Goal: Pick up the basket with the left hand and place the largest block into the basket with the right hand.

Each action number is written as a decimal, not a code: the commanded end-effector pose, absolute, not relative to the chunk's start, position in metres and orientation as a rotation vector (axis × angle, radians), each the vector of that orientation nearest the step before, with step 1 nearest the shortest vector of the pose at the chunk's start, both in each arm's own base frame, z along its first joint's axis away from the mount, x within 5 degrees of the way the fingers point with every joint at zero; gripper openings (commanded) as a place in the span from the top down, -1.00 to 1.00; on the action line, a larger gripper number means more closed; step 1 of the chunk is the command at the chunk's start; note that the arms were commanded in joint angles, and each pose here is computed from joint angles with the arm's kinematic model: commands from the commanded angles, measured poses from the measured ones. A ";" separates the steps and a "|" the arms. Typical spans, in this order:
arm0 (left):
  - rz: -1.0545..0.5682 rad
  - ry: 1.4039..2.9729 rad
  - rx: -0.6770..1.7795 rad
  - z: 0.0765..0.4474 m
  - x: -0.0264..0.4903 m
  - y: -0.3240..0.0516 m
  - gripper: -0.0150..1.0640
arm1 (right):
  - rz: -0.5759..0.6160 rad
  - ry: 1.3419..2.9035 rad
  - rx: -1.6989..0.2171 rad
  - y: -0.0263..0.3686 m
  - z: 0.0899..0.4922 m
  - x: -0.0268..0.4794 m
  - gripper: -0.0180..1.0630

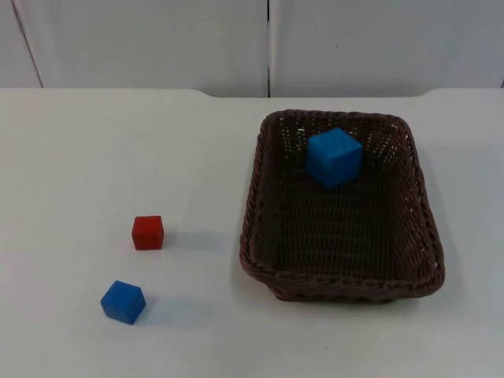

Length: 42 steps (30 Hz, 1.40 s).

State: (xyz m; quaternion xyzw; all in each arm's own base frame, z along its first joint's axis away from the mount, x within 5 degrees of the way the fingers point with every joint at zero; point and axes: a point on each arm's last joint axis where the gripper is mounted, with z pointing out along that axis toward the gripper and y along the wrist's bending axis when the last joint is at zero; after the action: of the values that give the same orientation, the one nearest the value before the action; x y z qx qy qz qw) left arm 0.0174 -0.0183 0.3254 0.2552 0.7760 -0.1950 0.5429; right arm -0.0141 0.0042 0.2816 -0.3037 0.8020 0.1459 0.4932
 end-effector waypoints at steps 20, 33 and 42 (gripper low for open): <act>-0.348 2.028 0.477 0.275 0.000 0.009 -0.79 | 0.335 1.956 -0.668 0.001 0.281 -0.011 -0.39; -0.362 2.009 0.561 0.275 -0.003 0.005 -0.79 | 0.337 1.954 -0.667 0.002 0.281 -0.011 -0.39; -0.362 2.007 0.561 0.275 -0.003 0.005 -0.79 | 0.339 1.954 -0.665 0.002 0.281 -0.010 -0.39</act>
State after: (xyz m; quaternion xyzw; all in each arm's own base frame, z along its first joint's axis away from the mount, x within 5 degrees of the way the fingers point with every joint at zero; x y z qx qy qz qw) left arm -0.0022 0.0059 0.2758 0.2283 0.8284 -0.1450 0.4905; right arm -0.0113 0.0014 0.2815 -0.2749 0.8111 0.1400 0.4970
